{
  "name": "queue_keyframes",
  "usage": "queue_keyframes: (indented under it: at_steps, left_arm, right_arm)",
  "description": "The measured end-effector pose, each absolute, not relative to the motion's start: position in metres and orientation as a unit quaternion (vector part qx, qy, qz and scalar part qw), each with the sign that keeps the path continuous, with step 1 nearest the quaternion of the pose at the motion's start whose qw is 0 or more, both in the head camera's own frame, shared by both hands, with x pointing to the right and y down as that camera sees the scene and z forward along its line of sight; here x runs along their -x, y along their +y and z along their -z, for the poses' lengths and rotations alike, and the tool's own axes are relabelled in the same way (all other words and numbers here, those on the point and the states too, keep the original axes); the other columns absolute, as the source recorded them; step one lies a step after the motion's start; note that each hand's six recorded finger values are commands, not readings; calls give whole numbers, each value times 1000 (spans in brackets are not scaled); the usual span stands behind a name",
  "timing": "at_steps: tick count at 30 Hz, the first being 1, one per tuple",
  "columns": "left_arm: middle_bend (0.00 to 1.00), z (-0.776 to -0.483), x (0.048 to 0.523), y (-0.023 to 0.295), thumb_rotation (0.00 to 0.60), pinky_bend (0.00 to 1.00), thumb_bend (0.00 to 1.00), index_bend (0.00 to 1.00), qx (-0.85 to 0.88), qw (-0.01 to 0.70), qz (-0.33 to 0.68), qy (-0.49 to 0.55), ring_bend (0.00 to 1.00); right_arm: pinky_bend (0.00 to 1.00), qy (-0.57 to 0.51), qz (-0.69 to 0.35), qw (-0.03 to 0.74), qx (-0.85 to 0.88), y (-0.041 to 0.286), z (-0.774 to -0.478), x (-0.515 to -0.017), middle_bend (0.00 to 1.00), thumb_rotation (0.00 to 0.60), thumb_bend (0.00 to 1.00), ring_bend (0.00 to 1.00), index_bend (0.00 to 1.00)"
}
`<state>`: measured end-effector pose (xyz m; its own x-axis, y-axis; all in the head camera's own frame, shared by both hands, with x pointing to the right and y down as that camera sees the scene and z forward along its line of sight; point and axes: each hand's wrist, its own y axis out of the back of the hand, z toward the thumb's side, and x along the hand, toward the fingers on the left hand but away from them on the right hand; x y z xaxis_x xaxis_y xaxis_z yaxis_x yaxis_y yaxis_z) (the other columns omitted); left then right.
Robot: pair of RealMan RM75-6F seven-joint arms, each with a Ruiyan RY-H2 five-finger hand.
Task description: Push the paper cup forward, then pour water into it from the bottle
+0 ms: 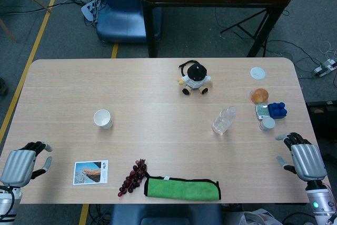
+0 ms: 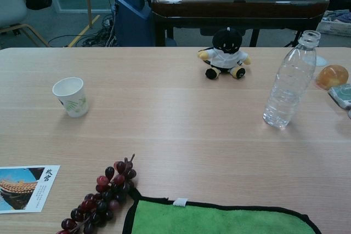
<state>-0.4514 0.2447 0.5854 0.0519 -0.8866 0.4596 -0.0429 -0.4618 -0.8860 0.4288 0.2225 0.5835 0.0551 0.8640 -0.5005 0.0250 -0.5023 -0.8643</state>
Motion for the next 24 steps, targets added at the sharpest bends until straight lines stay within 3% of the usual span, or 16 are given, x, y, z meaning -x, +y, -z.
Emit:
queue_keyframes:
  at_steps: [10,15,17,19,24]
  left_arm:
    - [469,-594,455,249,600,635,378,499,620,361,602,350,399]
    - [477,-592,454,245,600,496,415,473,605,378,606,353,376]
    - [428,-594,453,244,600,408,531,442,606,379,607,348,312]
    - [365,-601,452,244,600,370,581,403,611,376,612,333,255]
    - [186,-622,444,238,600,278,587,235,625,367,627,287,115]
  right_arm:
    - [462,-347,-584,348,646,224,-582,-424,329,600,247,229,342]
    - [462,-347,-585,348,646,224,-582,-424,329,600,247,229,342]
    - [462,-348,-586,350,643,223,-581,-425,329,600,246,229,342]
    - [462,-347,-588,354,639,223,-581,-425,329,600,247,229,343]
    - [462,-352,-583,360,637,222,-578,-423,329,600,247,229,343]
